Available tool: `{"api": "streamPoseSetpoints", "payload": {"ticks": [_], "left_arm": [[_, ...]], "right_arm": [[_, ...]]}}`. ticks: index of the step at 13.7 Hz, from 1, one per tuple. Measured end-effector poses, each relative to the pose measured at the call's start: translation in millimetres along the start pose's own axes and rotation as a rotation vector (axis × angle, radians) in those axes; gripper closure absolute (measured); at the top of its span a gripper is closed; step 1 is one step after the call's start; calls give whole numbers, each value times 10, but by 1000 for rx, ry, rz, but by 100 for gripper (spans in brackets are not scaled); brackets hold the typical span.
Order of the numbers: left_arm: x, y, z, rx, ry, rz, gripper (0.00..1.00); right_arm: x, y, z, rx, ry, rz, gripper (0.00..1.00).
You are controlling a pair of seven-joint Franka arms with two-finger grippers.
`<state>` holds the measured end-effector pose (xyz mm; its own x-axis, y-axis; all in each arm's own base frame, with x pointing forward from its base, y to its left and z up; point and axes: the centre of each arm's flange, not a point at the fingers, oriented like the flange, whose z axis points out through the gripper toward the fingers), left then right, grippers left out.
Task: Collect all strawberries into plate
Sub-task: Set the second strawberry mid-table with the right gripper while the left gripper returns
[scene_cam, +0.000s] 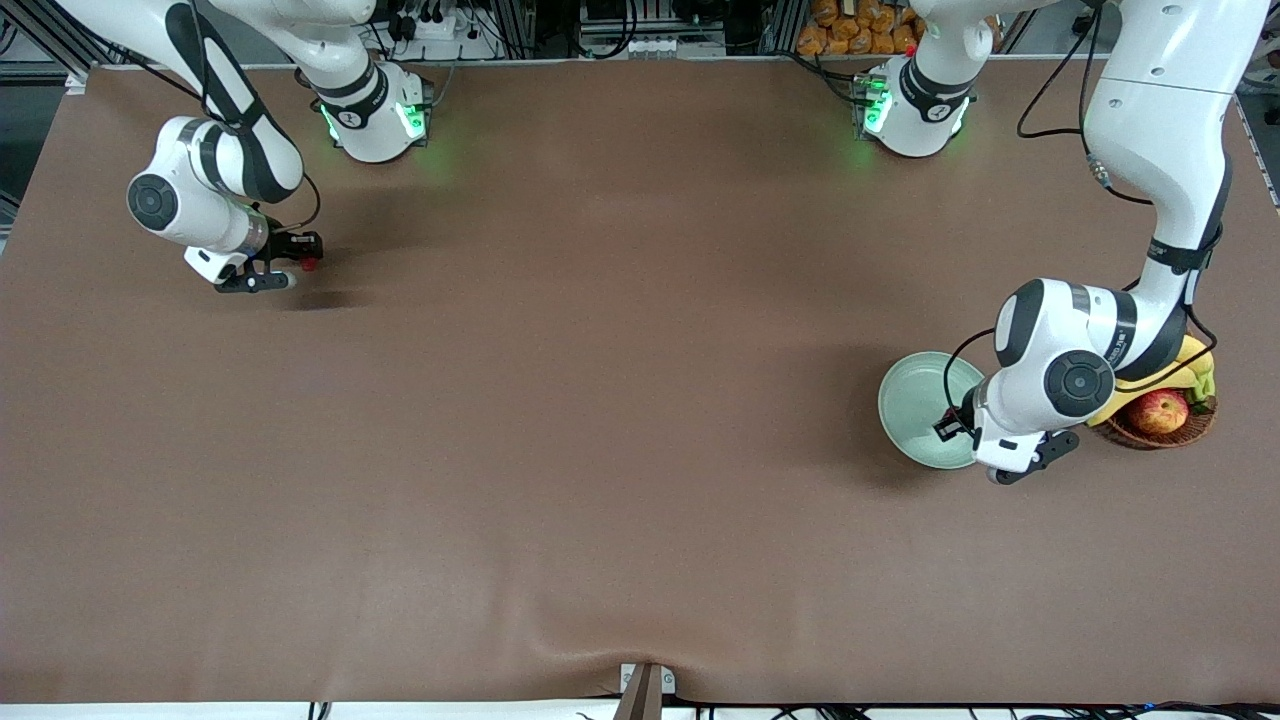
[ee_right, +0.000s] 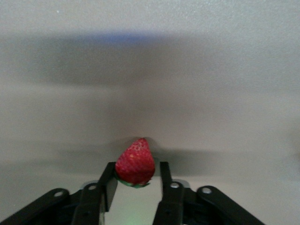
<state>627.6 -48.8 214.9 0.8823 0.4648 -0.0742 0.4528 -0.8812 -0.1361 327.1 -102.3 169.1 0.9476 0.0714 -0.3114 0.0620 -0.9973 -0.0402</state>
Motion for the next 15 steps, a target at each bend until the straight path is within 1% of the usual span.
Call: {"api": "streamPoseSetpoints", "payload": {"ticks": [1,3,4,6,7,8,10,11,13,15], "left_arm": [[7,1,-13,-2,3,0,28],[8,28,-55,-8,10,4,8],[-3,58,-94,-13,16,10,0],[-96,205,-197,-30,24,37,0],[-179,324,-244,-41,25,59,0],[-294,479,-294,-55,24,88,0],[-561,805,-397,-85,20,143,0],[-687,943,-444,-98,18,161,0],[-895,1152,-521,-118,13,184,0],[-1019,1268,-569,-131,10,190,0]], "right_arm": [[1,0,-2,0,0,1,67],[14,2,-15,-2,4,4,67],[55,6,-55,-9,15,8,67],[207,-22,-208,-21,37,18,67],[320,-73,-331,-15,46,24,67],[467,-169,-500,6,52,29,67],[793,-469,-943,49,62,25,67],[936,-631,-1181,57,67,32,67],[1157,-1015,-1611,53,78,74,67],[1304,-1470,-1883,73,102,128,67]]}}
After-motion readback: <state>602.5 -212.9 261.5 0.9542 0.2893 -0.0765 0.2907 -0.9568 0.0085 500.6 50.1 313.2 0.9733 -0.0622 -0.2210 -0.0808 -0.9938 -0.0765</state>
